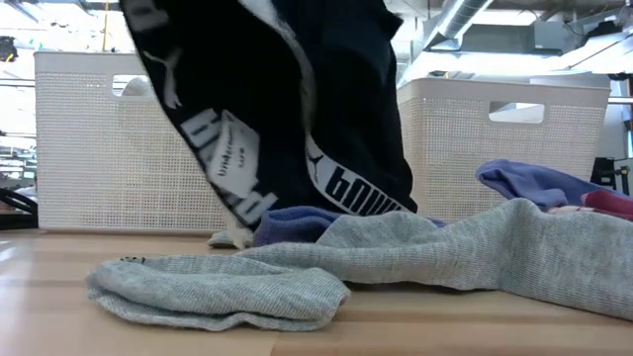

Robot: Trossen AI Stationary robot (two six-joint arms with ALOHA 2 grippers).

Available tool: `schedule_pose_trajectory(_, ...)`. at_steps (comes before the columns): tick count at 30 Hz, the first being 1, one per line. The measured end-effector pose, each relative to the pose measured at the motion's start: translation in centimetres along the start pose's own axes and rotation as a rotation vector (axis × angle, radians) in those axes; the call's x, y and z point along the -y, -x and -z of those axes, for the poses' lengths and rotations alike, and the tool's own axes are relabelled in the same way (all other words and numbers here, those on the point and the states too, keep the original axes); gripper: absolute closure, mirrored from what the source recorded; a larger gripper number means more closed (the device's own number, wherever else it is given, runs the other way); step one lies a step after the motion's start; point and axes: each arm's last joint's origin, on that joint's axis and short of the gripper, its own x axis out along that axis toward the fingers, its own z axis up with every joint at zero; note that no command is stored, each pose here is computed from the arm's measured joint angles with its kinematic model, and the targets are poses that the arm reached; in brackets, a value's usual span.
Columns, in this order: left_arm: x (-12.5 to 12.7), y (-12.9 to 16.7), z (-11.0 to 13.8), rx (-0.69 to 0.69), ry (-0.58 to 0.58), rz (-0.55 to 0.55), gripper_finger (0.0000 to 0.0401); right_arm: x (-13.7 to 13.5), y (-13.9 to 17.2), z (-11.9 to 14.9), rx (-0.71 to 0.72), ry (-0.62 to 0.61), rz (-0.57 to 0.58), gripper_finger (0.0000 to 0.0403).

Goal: Sort clothes
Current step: Put the blue underwear into the right white bin

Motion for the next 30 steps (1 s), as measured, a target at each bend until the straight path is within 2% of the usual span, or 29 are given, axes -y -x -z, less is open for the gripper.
schedule_pose_trajectory(4, 0.0, 0.0, 0.0, -0.002, -0.004, 0.003, 0.0401, 0.1, -1.9, 0.6, -0.007, 0.007, -0.004, 0.0146)
schedule_pose_trajectory(8, 0.1, 0.0, 0.0, -0.004, -0.009, 0.007, 0.0401, 0.2, -3.0, 1.2, -0.022, 0.008, 0.011, 0.0176)
schedule_pose_trajectory(12, 0.2, 0.0, 0.1, -0.010, -0.023, 0.014, 0.0401, 0.1, -3.0, 1.1, -0.013, 0.024, 0.011, 0.0242)
schedule_pose_trajectory(18, 0.2, 0.0, 0.1, -0.013, -0.031, 0.018, 0.0401, -0.1, -2.8, 0.9, 0.001, 0.101, 0.008, 0.0382)
schedule_pose_trajectory(23, 0.5, 0.0, 0.4, -0.051, 0.000, 0.040, 0.0386, 0.2, -2.4, 0.7, -0.003, 0.120, 0.037, 0.0390)
schedule_pose_trajectory(30, 0.6, 0.7, 1.1, -0.184, 0.047, 0.007, 0.0310, 1.5, 0.4, -0.7, 0.010, 0.157, 0.127, 0.0400)
